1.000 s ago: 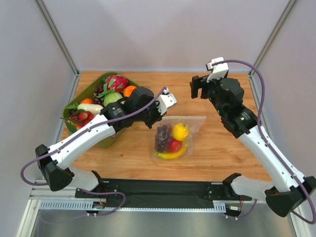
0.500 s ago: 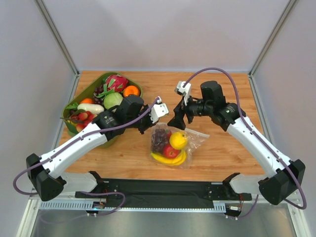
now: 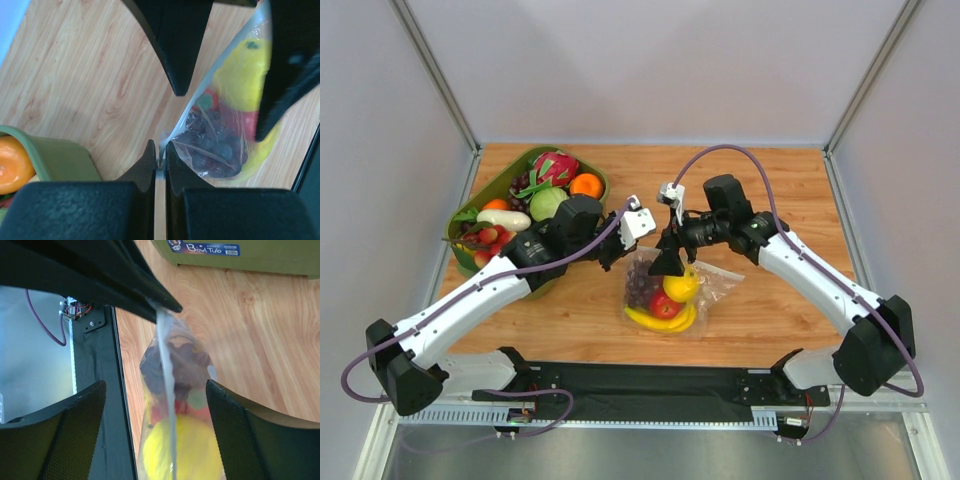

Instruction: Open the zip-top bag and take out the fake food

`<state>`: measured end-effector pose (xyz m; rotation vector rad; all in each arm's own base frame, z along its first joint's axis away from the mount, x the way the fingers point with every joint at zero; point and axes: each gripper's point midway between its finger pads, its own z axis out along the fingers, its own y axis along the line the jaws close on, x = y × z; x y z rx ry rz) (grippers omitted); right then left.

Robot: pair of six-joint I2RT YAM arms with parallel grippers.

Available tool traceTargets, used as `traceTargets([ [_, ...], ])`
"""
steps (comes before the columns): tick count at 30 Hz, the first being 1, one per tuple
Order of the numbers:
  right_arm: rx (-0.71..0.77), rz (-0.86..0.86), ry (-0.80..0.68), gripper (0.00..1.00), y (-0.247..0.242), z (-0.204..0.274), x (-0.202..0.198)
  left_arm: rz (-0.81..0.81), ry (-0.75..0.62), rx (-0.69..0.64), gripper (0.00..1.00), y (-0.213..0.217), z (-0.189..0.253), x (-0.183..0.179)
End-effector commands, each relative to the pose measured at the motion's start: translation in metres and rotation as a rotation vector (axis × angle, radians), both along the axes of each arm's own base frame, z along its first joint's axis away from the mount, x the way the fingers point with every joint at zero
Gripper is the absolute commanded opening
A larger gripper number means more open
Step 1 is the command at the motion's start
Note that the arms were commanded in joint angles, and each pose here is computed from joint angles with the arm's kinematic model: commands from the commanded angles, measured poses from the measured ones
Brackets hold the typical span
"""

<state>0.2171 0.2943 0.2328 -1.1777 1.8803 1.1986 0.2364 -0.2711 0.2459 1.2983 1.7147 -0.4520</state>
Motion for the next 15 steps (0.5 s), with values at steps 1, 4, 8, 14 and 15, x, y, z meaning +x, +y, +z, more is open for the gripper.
traceTargets([
  [1,0.049,0.032,-0.015,0.77,0.013,0.005,0.005,-0.04,-0.069,-0.11,0.0,-0.009,0.03,-0.002],
  [4,0.063,0.037,-0.026,0.43,0.018,0.01,0.008,-0.055,-0.067,-0.125,0.0,-0.01,0.032,-0.004],
  [8,0.062,0.031,-0.042,0.0,0.018,0.013,0.011,-0.025,-0.081,-0.132,0.26,-0.008,0.033,0.0],
  [14,0.065,0.0,-0.069,0.0,0.01,0.015,0.009,0.008,-0.045,-0.209,0.68,0.003,0.041,0.01],
  [15,0.072,-0.005,-0.086,0.0,0.008,0.02,0.009,0.005,-0.038,-0.23,0.68,0.005,0.045,0.011],
])
